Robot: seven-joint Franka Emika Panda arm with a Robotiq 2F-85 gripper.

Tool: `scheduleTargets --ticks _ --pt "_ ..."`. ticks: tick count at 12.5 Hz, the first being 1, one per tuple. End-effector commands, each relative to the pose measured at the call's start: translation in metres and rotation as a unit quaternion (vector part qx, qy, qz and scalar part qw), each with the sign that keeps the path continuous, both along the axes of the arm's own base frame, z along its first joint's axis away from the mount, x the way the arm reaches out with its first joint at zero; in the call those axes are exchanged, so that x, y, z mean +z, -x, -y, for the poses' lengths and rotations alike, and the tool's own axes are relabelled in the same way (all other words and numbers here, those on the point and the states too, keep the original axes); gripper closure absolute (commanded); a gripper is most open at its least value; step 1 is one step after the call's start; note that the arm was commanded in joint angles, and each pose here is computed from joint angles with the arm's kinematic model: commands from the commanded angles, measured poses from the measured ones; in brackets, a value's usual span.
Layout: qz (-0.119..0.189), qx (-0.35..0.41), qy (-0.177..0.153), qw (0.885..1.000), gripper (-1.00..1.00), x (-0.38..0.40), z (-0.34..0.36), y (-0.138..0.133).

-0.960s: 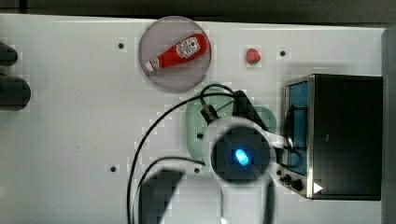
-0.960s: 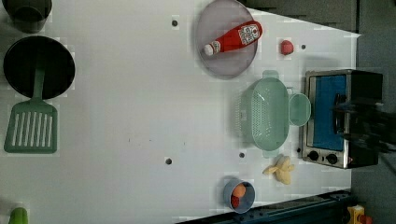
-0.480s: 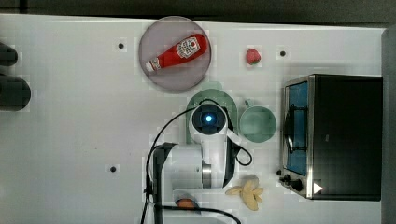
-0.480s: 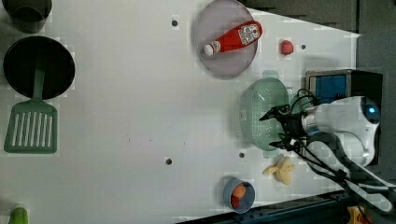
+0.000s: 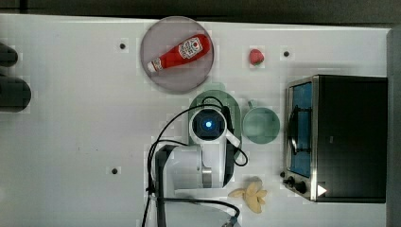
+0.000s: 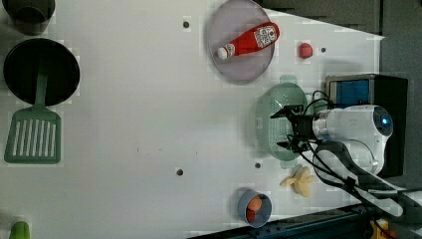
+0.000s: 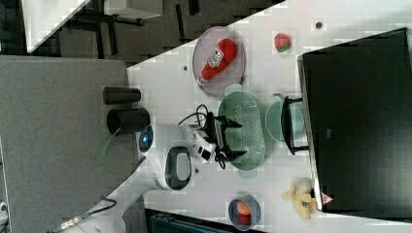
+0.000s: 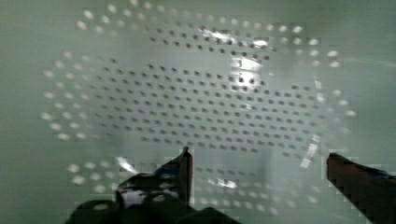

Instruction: Drag strainer right to left.

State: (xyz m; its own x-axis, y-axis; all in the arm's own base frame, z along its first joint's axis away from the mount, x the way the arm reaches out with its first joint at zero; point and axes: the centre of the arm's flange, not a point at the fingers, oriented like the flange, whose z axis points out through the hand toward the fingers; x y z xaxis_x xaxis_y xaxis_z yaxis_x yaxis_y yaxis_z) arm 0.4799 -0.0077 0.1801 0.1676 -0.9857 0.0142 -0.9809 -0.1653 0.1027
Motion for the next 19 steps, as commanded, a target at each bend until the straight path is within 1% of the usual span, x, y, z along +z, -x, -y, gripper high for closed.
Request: scheduleTargets --ticks 1,3,9,13,17,18,19 --pt "0.012 -0.049 -0.003 0.999 -1.0 -0.016 -0.019 -0.003" --pt "0.012 -0.061 -0.004 0.998 -1.0 -0.021 -0.033 -0.002" --pt "0.006 -0.043 -0.009 0.999 -1.0 -0.026 -0.058 0.001" --pt "-0.004 -0.058 -0.035 0.998 -1.0 -0.03 -0.093 0.006" --pt "-0.008 -0.049 -0.058 0.997 -1.0 -0.026 -0.141 0.011" --pt "-0.014 -0.055 -0.059 0.997 -1.0 -0.026 -0.154 0.013" --pt "-0.013 -0.067 -0.059 0.996 -1.0 -0.024 -0.167 0.014"
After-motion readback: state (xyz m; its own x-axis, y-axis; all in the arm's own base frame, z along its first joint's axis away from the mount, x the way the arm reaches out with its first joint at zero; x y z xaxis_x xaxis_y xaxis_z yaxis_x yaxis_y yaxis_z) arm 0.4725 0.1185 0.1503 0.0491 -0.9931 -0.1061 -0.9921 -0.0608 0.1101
